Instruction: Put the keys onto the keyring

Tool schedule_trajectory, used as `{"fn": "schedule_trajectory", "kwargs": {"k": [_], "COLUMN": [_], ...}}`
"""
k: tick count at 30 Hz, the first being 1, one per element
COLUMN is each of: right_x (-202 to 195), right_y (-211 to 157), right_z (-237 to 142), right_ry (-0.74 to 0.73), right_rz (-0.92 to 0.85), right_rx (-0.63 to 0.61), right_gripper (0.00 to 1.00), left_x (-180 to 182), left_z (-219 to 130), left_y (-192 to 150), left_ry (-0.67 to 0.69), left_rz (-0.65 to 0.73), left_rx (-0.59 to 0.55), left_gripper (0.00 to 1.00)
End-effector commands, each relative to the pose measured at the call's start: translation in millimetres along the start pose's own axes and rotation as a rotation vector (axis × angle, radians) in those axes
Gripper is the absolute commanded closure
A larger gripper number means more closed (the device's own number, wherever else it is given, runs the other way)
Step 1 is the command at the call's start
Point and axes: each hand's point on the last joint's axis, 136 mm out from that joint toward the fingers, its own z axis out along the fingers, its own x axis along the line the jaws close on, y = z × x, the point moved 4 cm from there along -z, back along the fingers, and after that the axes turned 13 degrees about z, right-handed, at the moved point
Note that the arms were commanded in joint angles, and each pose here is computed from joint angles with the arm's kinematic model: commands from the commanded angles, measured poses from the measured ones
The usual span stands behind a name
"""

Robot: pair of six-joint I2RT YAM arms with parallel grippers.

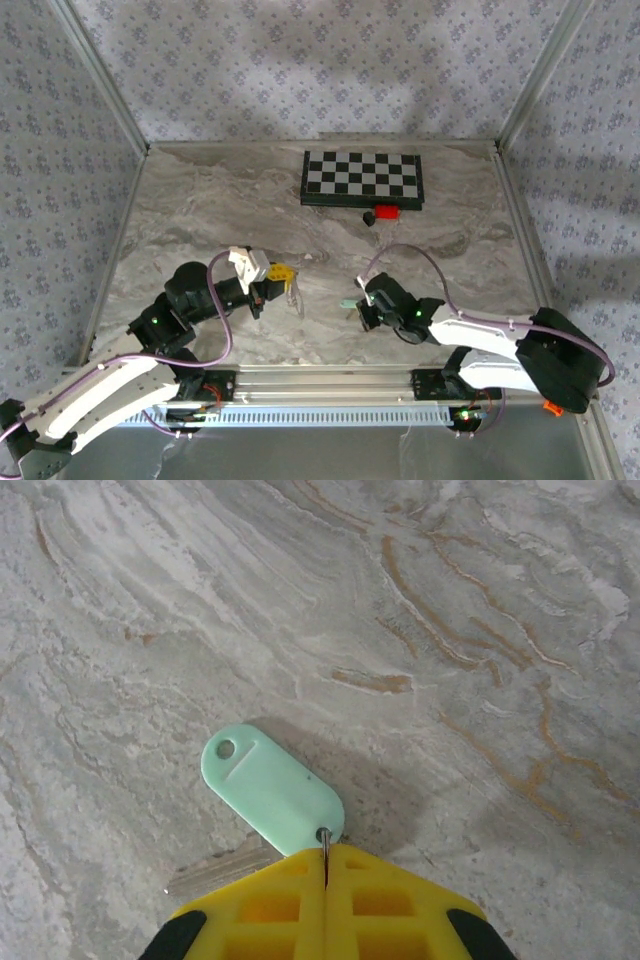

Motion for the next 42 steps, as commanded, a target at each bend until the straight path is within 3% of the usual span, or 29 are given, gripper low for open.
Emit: {"fn": "schedule_trajectory", "kwargs": {"k": [1, 9, 16, 21, 28, 34, 42], "right_x": [7.3, 4.1, 5.3, 11.4, 13.4, 19.9, 36.5], "right_y": [15.8, 6.7, 16.7, 38.2, 60.1, 58.1, 41.3], "right_z": [-3.1, -1.8, -19.2, -40.2, -57.0, -49.8, -20.0], "right_ry": [0.066, 0.072, 0.046, 0.027, -0.058, -0.187, -0.242], "right_rz": [-0.045, -0.044, -0.020, 0.038, 0.050, -0.160, -0.361], "right_rx": [-0.127, -0.113, -0.100, -0.061, 0.177, 0.410, 0.599], "right_gripper": [1.00, 0.99, 0.69, 0.55, 0.50, 0.47, 0.51], "left_x": [2.4, 3.9, 4.1, 3.4, 2.4, 1.2, 0.0], "left_z": [-2.7, -3.6, -4.2, -4.7, -8.4, -14.1, -22.4], "left_y": [13.2, 13.5, 14.6, 14.9, 17.6, 19.8, 24.5], "left_ry": [0.010, 0.019, 0.016, 0.011, 0.012, 0.016, 0.028], "left_rz": [-0.002, -0.008, -0.010, -0.012, -0.009, -0.007, -0.001], "left_rx": [-0.054, -0.056, -0.066, -0.070, -0.092, -0.107, -0.130], "left_gripper": [1.00, 1.00, 1.00, 1.00, 1.00, 1.00, 1.00]}}
